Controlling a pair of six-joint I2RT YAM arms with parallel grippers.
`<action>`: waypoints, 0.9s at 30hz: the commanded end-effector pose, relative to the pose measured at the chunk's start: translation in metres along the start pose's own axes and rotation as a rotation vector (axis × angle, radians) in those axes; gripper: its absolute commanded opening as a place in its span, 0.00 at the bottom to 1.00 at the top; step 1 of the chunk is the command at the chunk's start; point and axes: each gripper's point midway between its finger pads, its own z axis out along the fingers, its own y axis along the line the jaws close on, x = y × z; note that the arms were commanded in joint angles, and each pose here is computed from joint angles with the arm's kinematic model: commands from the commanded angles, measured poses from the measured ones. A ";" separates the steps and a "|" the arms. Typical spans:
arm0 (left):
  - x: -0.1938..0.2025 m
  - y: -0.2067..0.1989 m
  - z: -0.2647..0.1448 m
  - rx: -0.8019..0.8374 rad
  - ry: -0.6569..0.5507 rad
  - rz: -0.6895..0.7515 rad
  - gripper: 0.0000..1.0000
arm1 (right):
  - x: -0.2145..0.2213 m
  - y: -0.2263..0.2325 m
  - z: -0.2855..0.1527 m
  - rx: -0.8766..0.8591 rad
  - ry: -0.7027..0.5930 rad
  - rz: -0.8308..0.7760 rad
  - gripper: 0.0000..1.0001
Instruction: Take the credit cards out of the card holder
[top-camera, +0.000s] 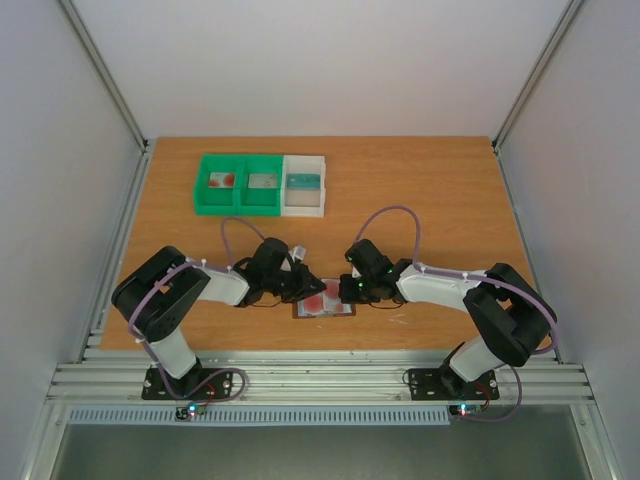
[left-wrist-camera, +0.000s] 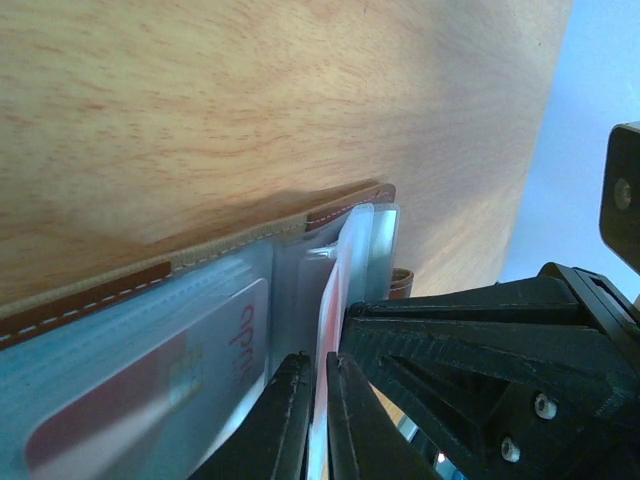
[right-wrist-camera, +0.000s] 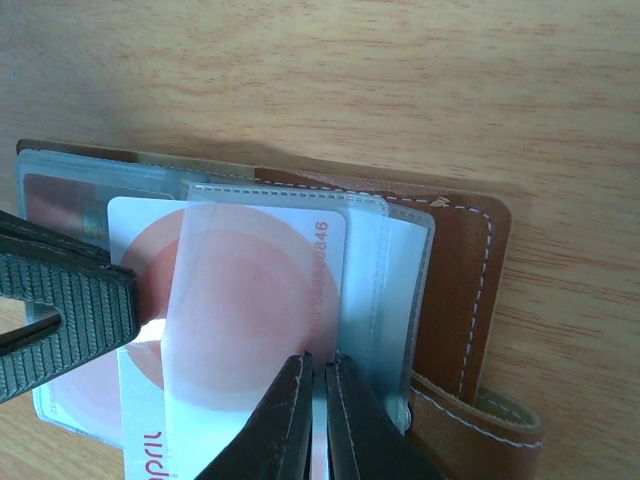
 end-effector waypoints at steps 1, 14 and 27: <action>-0.003 -0.006 0.002 0.038 -0.020 0.029 0.04 | 0.016 -0.019 0.007 0.064 0.043 0.015 0.06; 0.001 -0.001 -0.007 -0.016 -0.023 0.056 0.01 | 0.013 -0.025 0.002 0.089 0.027 0.012 0.06; -0.004 -0.004 -0.032 -0.044 -0.059 0.086 0.00 | 0.005 -0.022 -0.010 0.082 -0.004 -0.007 0.06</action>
